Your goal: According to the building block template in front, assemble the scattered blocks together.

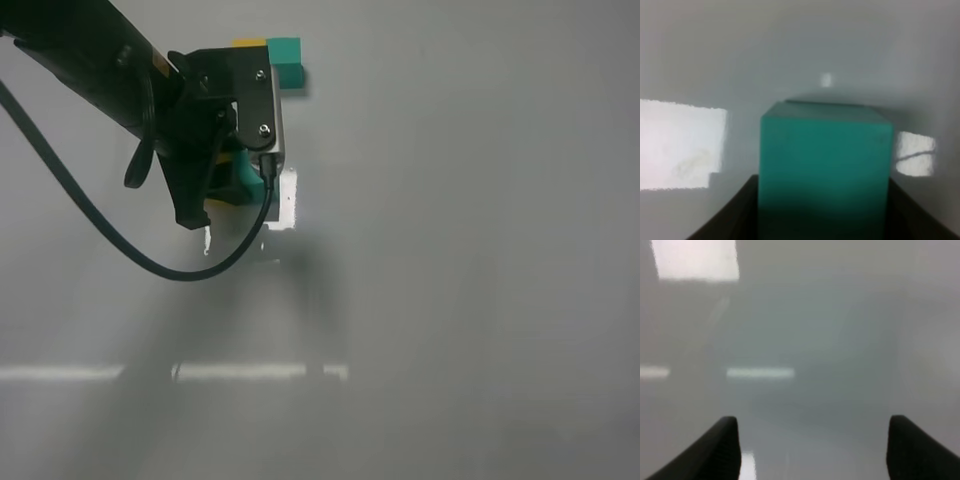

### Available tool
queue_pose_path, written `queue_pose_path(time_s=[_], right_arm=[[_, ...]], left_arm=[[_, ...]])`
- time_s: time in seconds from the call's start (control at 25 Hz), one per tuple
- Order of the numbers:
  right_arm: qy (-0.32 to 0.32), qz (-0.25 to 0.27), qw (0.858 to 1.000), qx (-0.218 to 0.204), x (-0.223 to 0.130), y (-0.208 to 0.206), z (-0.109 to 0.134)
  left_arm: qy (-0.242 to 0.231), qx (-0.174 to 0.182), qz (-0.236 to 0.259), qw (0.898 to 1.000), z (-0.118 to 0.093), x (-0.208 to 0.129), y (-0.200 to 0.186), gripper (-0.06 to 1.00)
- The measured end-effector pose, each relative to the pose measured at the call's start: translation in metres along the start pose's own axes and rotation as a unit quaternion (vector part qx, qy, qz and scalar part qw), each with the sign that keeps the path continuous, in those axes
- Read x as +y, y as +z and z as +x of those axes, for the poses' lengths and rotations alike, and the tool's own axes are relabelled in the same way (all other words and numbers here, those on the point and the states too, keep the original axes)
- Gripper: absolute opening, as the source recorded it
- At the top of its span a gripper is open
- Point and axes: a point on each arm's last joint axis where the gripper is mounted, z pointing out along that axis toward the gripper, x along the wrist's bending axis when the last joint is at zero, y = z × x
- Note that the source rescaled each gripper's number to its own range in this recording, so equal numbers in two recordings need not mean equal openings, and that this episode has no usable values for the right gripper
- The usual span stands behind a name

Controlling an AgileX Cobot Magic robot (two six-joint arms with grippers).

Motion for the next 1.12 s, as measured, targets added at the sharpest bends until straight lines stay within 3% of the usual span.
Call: queue_pose_path(time_s=[0.16,0.2,0.4,0.52,0.64,0.8,0.92,1.12], right_arm=[[0.0,0.0,1.0,0.0,0.0,0.0,0.0],[0.0,0.0,1.0,0.0,0.0,0.0,0.0],[0.0,0.0,1.0,0.0,0.0,0.0,0.0],[0.0,0.0,1.0,0.0,0.0,0.0,0.0],[0.0,0.0,1.0,0.0,0.0,0.0,0.0],[0.0,0.0,1.0,0.0,0.0,0.0,0.0],[0.0,0.0,1.0,0.0,0.0,0.0,0.0],[0.0,0.0,1.0,0.0,0.0,0.0,0.0]], left_arm=[[0.0,-0.011,0.008,1.0,-0.001,-0.001,-0.001,0.01],[-0.001,-0.013,0.008,1.0,-0.001,-0.001,-0.002,0.06],[-0.008,-0.004,-0.006,1.0,0.004,0.004,-0.009,0.84],[-0.008,-0.015,-0.002,1.0,0.0,0.006,-0.009,0.99],[0.006,-0.027,-0.012,1.0,-0.01,0.017,-0.017,0.99],[0.038,-0.013,-0.045,0.998,-0.022,0.037,-0.048,0.81],[0.066,0.01,-0.066,0.996,-0.029,0.046,-0.075,0.7],[0.075,0.077,-0.05,0.993,-0.025,0.036,-0.121,0.66]])
